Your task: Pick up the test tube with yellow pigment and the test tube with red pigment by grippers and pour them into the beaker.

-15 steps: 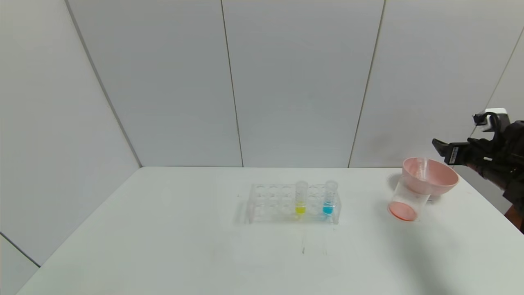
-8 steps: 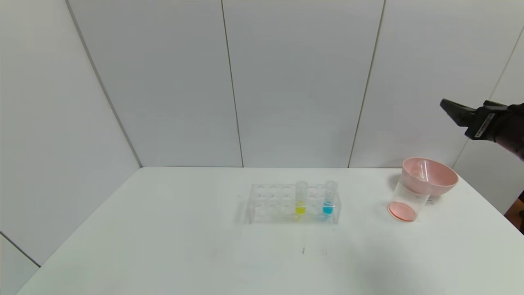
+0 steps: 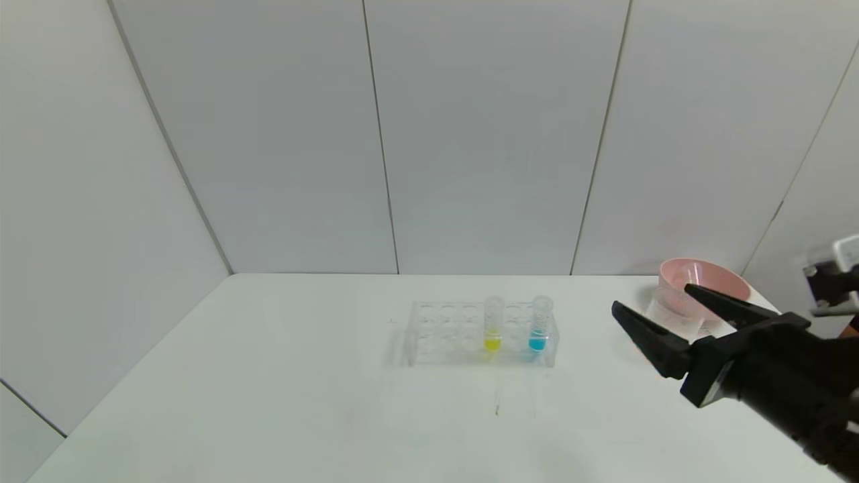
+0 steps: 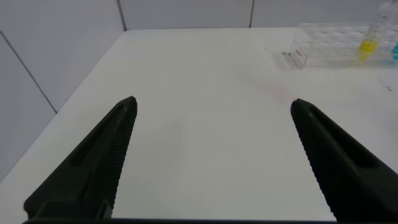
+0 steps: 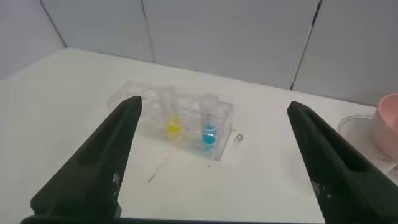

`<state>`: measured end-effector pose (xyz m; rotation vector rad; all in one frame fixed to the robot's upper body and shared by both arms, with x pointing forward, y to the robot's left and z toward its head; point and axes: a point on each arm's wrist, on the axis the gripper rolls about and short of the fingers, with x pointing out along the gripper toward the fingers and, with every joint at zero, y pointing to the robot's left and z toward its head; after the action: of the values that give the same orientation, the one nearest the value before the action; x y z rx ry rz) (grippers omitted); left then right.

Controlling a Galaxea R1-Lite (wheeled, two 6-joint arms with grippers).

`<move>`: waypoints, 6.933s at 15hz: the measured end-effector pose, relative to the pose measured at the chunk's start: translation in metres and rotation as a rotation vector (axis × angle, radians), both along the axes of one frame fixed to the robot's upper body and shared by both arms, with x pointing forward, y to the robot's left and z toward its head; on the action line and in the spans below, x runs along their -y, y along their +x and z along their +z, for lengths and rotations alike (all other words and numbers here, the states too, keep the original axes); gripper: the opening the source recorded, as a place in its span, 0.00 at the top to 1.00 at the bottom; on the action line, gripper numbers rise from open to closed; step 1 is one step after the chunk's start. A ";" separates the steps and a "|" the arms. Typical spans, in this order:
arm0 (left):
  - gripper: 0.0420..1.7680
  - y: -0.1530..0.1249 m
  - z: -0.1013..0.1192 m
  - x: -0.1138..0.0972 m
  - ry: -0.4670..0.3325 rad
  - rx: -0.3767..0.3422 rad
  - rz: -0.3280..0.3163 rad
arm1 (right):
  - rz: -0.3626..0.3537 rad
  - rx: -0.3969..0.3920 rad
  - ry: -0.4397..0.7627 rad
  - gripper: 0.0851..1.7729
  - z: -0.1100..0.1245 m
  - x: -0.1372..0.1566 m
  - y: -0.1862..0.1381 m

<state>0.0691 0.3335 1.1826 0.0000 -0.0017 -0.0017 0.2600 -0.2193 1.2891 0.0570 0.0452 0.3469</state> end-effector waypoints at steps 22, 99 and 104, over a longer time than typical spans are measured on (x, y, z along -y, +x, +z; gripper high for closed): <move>0.00 0.000 0.000 0.000 0.000 0.000 0.000 | -0.188 -0.096 -0.104 0.04 -0.114 -0.154 0.115; 0.00 0.000 0.000 0.000 0.000 0.000 0.000 | -0.124 0.459 -1.276 0.76 -0.069 0.218 0.153; 0.00 0.000 0.000 0.000 0.000 0.000 0.000 | -0.093 0.488 -1.332 0.76 -0.071 0.211 0.154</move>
<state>0.0691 0.3335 1.1826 0.0000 -0.0013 -0.0017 0.4142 -0.4304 1.2177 -1.3372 -0.2149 0.1762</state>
